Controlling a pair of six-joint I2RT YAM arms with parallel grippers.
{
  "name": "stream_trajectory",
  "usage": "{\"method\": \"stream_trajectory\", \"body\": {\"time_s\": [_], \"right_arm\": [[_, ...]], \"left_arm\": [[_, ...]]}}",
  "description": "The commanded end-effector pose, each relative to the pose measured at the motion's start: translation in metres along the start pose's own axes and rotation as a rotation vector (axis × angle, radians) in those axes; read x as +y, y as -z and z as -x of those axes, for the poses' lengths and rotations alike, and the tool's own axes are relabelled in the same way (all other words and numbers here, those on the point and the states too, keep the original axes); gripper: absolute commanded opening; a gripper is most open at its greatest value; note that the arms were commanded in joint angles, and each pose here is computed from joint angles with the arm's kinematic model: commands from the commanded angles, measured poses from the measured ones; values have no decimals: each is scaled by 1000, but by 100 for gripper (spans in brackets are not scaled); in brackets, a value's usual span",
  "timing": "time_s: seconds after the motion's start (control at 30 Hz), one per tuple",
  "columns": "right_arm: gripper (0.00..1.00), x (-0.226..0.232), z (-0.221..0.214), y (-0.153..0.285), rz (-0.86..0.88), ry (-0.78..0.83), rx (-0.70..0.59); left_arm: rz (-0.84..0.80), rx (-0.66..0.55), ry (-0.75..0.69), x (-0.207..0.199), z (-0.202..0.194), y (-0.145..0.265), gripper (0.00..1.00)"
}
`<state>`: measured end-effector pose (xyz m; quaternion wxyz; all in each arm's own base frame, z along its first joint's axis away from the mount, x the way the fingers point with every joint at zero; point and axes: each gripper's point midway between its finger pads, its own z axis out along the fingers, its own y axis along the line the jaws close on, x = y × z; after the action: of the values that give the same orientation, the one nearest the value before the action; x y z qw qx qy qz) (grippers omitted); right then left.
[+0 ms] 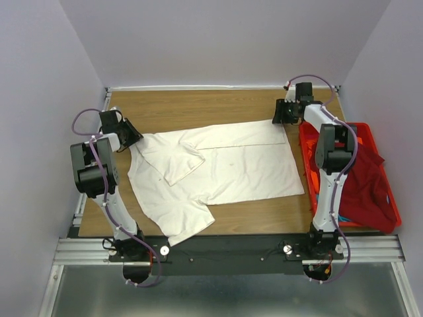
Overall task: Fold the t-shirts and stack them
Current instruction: Fold the tshirt
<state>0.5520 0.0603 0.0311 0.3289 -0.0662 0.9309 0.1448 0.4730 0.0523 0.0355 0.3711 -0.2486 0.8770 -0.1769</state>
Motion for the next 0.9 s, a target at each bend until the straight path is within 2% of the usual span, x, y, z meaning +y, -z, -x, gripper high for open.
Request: {"method": "stream_trajectory", "body": {"time_s": [0.0,0.1,0.13,0.2,0.23,0.27,0.33,0.57,0.73,0.87], "right_arm": [[59,-12,-10,-6,-64,-6,52],[56,-13,-12,-11,-63,-5,61],[45,-12,-13,-12,-55,-3,64],[30,-10,-9,-13,-41,-5,58],[18,-7,-11,-16,-15,-9,64],[11,-5,-8,-16,-6,-10,59],[2,-3,2,-17,5,-1,38],[1,-11,66,-17,-38,30,-100],[1,-16,96,-22,-56,36,-170],[1,-23,118,-35,-82,15,-232]], "left_arm": [[23,30,3,9,-6,-8,36],[22,31,5,8,-6,-9,36],[32,47,10,10,-9,-8,36],[34,44,11,11,-7,-8,36],[37,43,11,10,-5,-8,35],[36,41,9,10,-4,-9,35],[36,38,13,10,-1,-11,34],[84,82,82,18,4,-23,28],[36,80,116,20,7,-19,28],[-25,70,89,12,15,-14,31]]}}
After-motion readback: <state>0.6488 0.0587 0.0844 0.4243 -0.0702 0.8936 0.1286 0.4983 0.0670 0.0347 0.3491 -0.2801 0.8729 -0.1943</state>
